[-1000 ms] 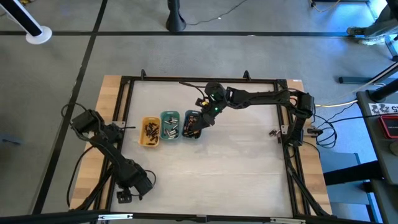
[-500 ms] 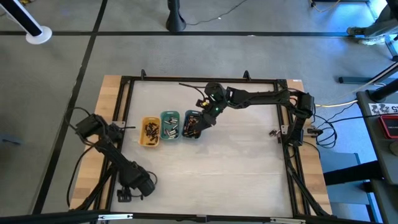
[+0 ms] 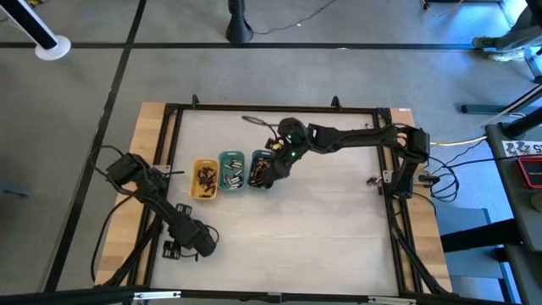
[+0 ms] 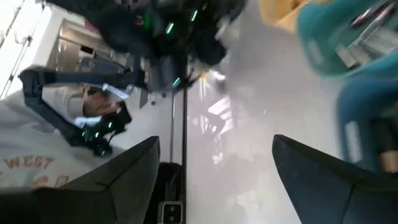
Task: Sort batteries
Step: Put the small black battery into the yellow bin
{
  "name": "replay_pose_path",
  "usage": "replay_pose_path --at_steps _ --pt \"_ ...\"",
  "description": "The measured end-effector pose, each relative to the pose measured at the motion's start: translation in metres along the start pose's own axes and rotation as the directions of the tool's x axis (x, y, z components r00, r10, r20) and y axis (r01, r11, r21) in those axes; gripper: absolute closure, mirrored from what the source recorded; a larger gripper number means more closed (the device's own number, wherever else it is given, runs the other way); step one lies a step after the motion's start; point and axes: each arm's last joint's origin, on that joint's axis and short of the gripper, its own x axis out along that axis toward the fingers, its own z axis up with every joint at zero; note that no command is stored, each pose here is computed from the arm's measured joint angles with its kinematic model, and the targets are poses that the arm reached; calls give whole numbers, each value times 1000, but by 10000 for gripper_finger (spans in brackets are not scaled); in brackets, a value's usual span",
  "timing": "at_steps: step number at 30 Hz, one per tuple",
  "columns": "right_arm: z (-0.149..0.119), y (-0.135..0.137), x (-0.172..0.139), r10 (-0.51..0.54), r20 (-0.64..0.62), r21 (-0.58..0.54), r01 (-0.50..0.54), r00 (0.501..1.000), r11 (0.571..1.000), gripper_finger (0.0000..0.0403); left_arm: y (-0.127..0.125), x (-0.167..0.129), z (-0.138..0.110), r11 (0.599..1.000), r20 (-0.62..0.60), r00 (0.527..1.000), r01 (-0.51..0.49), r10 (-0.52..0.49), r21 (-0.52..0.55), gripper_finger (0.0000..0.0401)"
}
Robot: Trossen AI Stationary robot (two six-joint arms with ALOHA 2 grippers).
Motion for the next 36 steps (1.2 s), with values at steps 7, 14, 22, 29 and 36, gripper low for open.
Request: replay_pose_path --at_steps 7,14,22,29,36 --pt "-17 19 24 -15 -35 4 15 999 1000 91 17 20 -4 996 -64 998 -11 6 -89 113" --pt "-29 31 38 -12 -63 3 13 998 1000 91 18 22 -4 997 -73 997 -2 -4 -81 113" --pt "-41 43 50 5 -101 -7 -6 995 1000 91 21 31 -9 997 -131 990 37 -46 -70 113" --pt "-51 52 59 21 -136 -13 -23 991 1000 91 22 39 -12 995 -151 985 79 -87 -60 113" --pt "-61 70 62 43 -156 -40 -49 987 998 91 21 40 -12 995 -142 986 76 -85 -69 115"
